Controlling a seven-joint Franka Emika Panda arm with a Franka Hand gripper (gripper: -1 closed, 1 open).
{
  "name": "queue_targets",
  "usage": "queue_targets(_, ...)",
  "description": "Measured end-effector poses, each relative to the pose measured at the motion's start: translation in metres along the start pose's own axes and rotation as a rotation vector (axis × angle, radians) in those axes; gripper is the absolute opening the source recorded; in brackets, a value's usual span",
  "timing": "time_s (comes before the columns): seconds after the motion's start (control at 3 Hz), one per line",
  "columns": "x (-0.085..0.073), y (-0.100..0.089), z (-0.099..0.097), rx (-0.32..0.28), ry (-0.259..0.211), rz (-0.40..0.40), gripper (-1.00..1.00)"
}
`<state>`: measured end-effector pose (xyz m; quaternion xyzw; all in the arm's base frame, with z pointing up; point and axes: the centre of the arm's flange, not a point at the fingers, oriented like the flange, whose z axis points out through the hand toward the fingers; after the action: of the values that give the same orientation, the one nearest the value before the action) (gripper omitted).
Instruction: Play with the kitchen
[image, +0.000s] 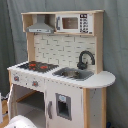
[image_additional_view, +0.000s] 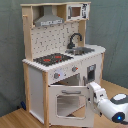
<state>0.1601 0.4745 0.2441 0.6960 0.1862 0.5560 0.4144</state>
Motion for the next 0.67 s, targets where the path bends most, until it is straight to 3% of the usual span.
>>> queue_targets(0.33, -0.008, 0.021, 0.034, -0.025, -0.026, 0.016, 1.0)
queue_targets(0.67, -0.017, 0.026, 0.07, -0.037, -0.044, 0.005, 1.0)
